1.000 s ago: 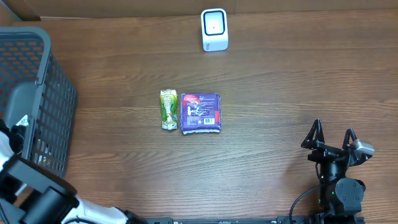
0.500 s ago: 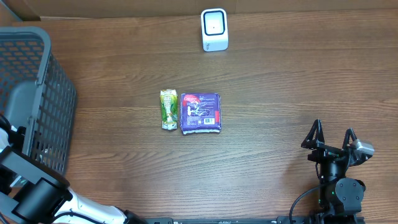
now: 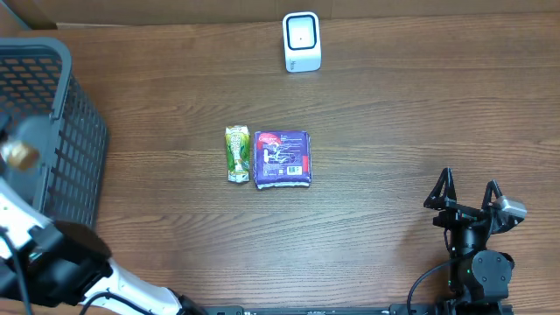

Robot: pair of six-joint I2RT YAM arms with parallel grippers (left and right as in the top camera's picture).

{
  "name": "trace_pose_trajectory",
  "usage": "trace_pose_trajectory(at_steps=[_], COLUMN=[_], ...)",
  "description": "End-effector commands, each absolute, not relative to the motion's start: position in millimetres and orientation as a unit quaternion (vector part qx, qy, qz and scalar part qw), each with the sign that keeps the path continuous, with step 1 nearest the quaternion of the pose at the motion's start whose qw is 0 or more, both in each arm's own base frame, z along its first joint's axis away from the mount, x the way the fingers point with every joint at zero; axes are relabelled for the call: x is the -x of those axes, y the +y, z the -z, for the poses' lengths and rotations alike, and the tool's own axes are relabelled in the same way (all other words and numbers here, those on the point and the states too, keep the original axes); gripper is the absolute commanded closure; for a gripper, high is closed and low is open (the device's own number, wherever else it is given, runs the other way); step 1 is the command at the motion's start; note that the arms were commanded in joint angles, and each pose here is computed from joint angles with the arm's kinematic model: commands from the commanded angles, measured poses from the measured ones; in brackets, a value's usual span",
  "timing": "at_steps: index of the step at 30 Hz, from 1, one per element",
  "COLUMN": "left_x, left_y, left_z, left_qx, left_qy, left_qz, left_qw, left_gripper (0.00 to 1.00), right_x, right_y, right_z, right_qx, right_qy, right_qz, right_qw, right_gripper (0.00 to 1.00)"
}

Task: Scan the item barcode
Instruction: 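Reach the left gripper into the basket and grasp the white Pantene tube, then place the Pantene tube left of the green tea pouch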

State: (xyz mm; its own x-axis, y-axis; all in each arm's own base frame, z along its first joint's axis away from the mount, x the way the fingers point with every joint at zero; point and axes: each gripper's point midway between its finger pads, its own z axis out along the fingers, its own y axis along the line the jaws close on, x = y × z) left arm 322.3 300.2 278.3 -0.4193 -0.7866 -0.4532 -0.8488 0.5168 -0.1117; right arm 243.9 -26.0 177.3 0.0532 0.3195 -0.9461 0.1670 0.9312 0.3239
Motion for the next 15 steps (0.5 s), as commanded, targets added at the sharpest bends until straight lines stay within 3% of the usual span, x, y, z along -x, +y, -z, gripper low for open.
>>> trace_pose_trajectory(at_steps=[1, 4, 8, 15], left_x=[-334.2, -346.6, -360.4, -370.6], left_y=[247.3, 190.8, 113.2, 14.3], left_z=[-369.5, -393.1, -388.7, -309.4], left_qx=[0.384, 0.285, 0.172, 0.058], left_qy=[0.855, 0.885, 0.922, 0.977], left_qz=[-0.083, -0.071, -0.042, -0.001], left_qw=[0.338, 0.362, 0.343, 0.204], left_gripper=[0.96, 0.96, 0.96, 0.96], right_x=[-243.7, -243.7, -243.7, -243.7], right_y=[-25.7, -25.7, -25.7, -25.7], right_z=[-176.2, -176.2, -176.2, -176.2], right_qx=[-0.175, -0.176, -0.176, -0.176], right_qy=[0.684, 0.684, 0.684, 0.684], right_qz=[-0.052, -0.052, -0.052, -0.052], right_qw=[0.706, 0.706, 0.706, 0.706], right_gripper=[0.00, 0.00, 0.00, 0.00])
